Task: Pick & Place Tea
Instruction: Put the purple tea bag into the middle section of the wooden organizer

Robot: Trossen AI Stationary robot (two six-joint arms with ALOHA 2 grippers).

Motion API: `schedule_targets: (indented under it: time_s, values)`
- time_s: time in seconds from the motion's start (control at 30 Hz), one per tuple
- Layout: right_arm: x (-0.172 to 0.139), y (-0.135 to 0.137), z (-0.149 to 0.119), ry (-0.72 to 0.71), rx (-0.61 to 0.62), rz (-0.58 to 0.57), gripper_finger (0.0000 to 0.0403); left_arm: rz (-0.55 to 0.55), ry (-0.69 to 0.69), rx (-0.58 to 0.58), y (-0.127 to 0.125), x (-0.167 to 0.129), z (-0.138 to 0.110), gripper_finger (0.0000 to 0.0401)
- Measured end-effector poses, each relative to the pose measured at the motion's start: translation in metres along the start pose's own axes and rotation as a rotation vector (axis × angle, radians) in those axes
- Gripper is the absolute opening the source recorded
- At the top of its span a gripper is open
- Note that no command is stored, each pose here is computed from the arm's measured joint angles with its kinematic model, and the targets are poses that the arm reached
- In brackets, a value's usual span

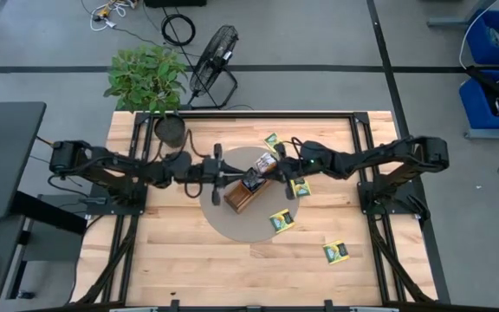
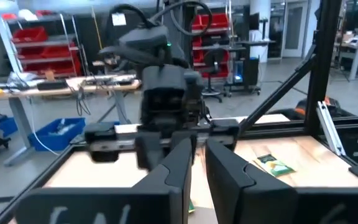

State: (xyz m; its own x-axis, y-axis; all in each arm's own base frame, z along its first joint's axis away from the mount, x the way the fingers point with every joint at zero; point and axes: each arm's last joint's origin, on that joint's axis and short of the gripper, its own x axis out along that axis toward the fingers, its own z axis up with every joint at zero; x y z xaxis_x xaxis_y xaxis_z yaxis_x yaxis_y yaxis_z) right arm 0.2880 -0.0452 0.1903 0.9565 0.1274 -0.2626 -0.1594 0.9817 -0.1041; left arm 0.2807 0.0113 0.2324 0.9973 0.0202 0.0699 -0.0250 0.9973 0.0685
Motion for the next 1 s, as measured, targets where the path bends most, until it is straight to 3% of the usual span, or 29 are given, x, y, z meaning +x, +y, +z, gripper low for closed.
schedule_targets:
  time_s: [0.2, 0.37, 0.53, 1.0]
  values:
    - [-0.013, 0.01, -0.003, -0.103, -0.042, -0.034, 0.0, -0.003, -0.129, 0.0, -0.009, -0.028, -0.018, 0.0053]
    - [-0.016, 0.014, 0.007, -0.238, -0.064, -0.057, 0.0, -0.015, -0.112, -0.033, -0.012, -0.038, -0.028, 0.0053]
    - [-0.012, 0.016, 0.016, -0.244, -0.062, -0.041, 0.0, -0.029, -0.122, 0.012, -0.014, -0.038, -0.027, 0.006]
    - [-0.01, 0.019, 0.022, -0.279, -0.076, -0.043, 0.0, 0.052, -0.109, 0.02, -0.01, -0.024, -0.023, 0.0215]
